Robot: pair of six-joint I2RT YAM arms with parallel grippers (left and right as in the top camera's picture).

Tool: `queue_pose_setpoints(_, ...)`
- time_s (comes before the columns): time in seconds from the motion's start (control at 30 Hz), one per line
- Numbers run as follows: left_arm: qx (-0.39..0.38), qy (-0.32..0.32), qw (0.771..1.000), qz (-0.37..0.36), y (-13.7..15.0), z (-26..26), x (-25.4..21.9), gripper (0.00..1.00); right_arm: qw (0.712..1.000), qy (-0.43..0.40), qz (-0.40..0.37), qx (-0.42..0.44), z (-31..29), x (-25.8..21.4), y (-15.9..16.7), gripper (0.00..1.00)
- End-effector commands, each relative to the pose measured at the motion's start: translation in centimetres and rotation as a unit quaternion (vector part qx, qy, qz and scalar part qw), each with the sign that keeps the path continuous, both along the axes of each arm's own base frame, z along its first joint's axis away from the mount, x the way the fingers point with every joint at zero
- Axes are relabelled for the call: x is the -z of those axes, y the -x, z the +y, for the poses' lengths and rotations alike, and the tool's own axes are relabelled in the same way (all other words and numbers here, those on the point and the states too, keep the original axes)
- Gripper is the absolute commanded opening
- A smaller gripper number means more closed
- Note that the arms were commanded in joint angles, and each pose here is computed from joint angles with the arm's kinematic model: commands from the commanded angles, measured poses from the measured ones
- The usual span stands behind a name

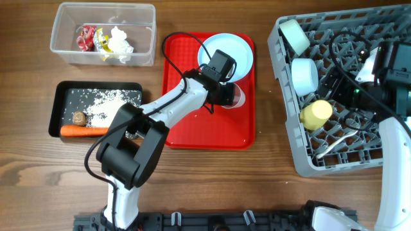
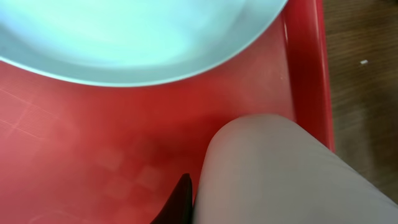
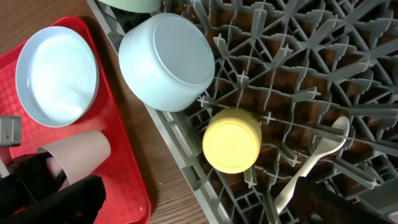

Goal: Sort waste into correct bins and load items into the dishwasher rack
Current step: 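Grasp the pink cup on the red tray with the left gripper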

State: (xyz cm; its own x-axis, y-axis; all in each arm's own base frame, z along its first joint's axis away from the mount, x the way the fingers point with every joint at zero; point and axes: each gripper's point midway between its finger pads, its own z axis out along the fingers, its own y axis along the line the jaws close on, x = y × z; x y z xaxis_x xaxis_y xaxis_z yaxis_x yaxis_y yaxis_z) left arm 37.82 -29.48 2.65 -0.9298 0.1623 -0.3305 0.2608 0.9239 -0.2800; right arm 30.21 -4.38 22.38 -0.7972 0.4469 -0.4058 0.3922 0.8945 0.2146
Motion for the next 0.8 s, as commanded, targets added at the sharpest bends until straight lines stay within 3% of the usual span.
queue_pose_setpoints(0.0,0.008,0.061,0.998,-0.003,0.5,-1.2,-4.3,0.04,1.000,-0.012,0.003,-0.019,0.7,0.4,0.0,1.00)
queue_pose_setpoints(0.2,0.026,0.164,0.986,0.007,1.4,-0.5,-11.4,0.04,0.989,-0.079,-0.020,-0.122,4.3,1.1,-0.4,1.00)
queue_pose_setpoints(0.33,0.054,0.254,0.966,0.018,1.6,1.0,-15.8,0.04,0.954,-0.161,-0.079,-0.240,8.6,-0.2,-0.6,1.00)
queue_pose_setpoints(0.5,0.118,0.384,0.915,0.045,2.2,3.3,-20.0,0.04,0.888,-0.253,-0.168,-0.344,12.6,-2.7,-0.6,1.00)
queue_pose_setpoints(0.77,0.210,0.487,0.847,0.037,4.2,4.6,-23.8,0.04,0.746,-0.376,-0.295,-0.465,16.8,-5.9,1.0,1.00)
